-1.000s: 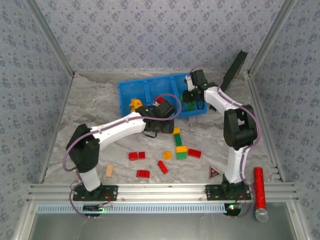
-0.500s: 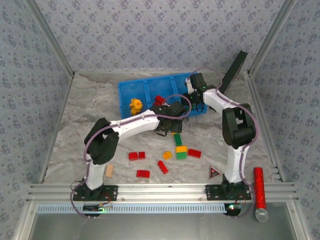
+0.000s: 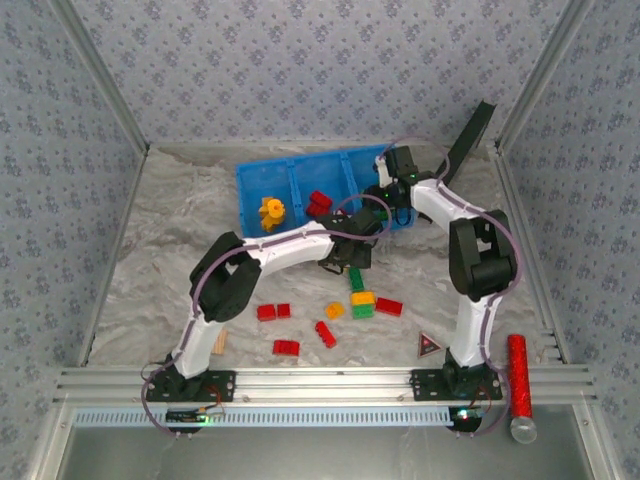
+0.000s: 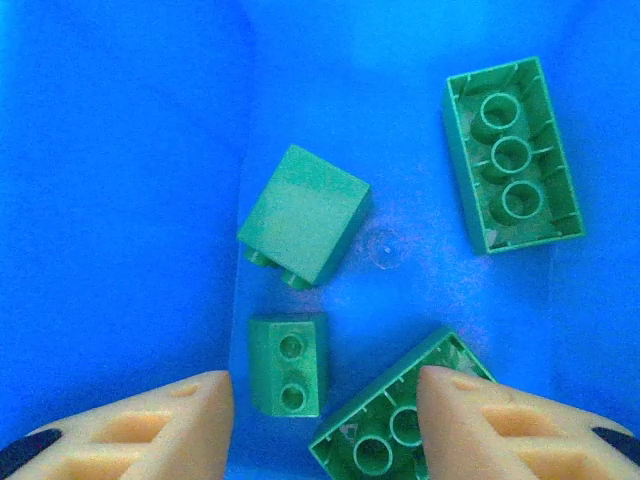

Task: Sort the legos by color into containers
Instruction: Place the lego in the container, then pick up the lego from the center of the table.

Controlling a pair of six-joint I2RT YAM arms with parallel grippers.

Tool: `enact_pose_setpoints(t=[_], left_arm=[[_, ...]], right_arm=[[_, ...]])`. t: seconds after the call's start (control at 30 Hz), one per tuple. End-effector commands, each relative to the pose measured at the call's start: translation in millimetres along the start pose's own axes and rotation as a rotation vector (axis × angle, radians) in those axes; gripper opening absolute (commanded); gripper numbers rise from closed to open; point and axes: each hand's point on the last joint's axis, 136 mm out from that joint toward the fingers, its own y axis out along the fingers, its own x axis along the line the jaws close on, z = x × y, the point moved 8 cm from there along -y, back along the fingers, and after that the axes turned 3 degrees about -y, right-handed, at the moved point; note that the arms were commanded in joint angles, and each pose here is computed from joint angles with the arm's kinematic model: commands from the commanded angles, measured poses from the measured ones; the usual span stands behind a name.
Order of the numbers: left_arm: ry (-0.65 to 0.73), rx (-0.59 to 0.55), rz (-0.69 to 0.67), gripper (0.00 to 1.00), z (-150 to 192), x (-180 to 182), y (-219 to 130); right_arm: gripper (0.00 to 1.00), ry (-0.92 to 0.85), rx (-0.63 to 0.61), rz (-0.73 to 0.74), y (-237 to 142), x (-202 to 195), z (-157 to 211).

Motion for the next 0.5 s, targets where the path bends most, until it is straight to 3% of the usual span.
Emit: enact_pose_setpoints(t=[0.0,0.27,0.47], left_arm=[[-0.013,-0.007,0.005,0.82,-2.7,-8.5,3.1],[-0.017,-0.006,-0.037,0.79,0.9,-10.2,23.3],[-0.028,0.006,-0.075,0.75,6.9,-7.0,39.3]], right_arm=[[0.53,0.017,-0.051,-0.018,-24.5,1.4,-7.2],[0.53,0.027,-0.056,-0.014,-44.3,1.2,-1.4],[0.53,0.051,-0.051,-0.018,-66.8,4.9,25.1]])
